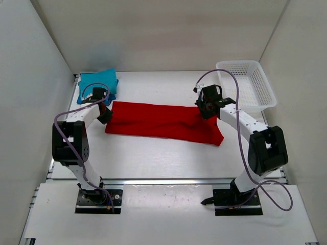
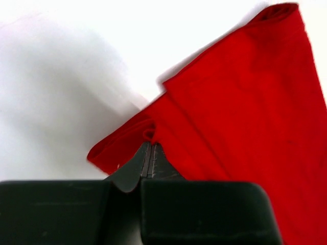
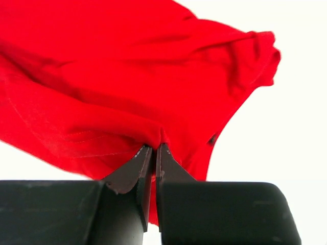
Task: Fold and stack the t-shirts
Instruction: Fold the other side of the tshirt into a rectangle, then rotate the tshirt 90 degrees
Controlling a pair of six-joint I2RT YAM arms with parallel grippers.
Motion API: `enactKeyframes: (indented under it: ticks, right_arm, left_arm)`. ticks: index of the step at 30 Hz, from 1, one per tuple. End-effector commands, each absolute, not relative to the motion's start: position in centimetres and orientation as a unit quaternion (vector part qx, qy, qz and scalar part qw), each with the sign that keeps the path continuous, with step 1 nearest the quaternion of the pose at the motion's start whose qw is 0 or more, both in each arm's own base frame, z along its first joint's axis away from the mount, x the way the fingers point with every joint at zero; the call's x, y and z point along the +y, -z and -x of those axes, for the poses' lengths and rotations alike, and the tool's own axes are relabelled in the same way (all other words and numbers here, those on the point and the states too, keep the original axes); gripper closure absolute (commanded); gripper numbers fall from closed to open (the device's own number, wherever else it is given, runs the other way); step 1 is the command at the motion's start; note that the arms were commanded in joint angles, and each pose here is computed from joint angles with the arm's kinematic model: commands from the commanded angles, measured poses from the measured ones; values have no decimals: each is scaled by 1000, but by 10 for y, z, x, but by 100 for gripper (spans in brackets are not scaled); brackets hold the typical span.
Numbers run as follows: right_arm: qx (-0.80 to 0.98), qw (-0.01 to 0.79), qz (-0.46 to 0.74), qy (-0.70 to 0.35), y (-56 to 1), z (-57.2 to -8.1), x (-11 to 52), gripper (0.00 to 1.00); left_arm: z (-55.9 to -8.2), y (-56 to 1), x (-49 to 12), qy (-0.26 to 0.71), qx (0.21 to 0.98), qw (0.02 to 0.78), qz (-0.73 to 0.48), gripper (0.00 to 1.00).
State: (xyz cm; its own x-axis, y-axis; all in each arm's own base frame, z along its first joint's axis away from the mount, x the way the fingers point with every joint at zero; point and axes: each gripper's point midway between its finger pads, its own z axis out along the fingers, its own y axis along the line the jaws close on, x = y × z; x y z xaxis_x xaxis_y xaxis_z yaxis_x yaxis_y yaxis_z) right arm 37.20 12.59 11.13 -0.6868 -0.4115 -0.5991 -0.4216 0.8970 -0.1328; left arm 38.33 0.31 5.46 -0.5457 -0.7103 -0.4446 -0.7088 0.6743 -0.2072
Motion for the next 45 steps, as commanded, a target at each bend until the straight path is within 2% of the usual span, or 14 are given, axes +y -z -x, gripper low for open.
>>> enactKeyframes:
  ticks: [1,5,7,8,9,10,11,12,14,17,22,27,36,45]
  right_arm:
    - [903,361,234,5,-126,-403,123,100]
    - [903,369,221,-1,-120,-423,123,100]
    - [900,380,211,-10,-119,-433,123,100]
    - [897,393,205,-9,-122,-442,124,100]
    - [896,398,195,-7,-123,-452,117,100]
    - [898,396,194,-7,-118,-455,117,98]
    - [894,407,185,-7,-124,-463,114,91]
    - [893,413,177,-4,-125,-470,111,72]
    - [894,409,180,4,-129,-472,108,43]
    - [891,415,182,-12,-144,-458,117,29]
    - [865,451,175,-131,-169,-399,159,22]
    - [874,396,148,-239,-137,-357,190,21]
    - [856,385,152,-310,-118,-372,218,18]
    - [864,368,144,-312,-99,-397,227,20]
  left_arm:
    - [-403,-67,5,13,868,274,414,100]
    - [-413,-64,8,-2,871,271,409,100]
    - [-419,-66,7,6,873,272,404,85]
    - [-424,-65,7,7,874,274,401,67]
    - [-429,-68,7,10,872,280,401,40]
    - [-434,-77,8,9,869,291,400,27]
    - [-435,-80,10,6,869,295,398,3]
    - [-439,-86,12,3,865,305,398,1]
    - [-440,-98,16,-4,863,317,393,1]
    - [-442,-120,14,0,858,344,380,1]
    - [-452,-134,-22,32,871,366,327,1]
    - [-461,-115,-76,55,905,340,251,1]
    - [-471,-79,-110,83,923,310,210,1]
    - [-449,-41,-91,61,933,275,223,2]
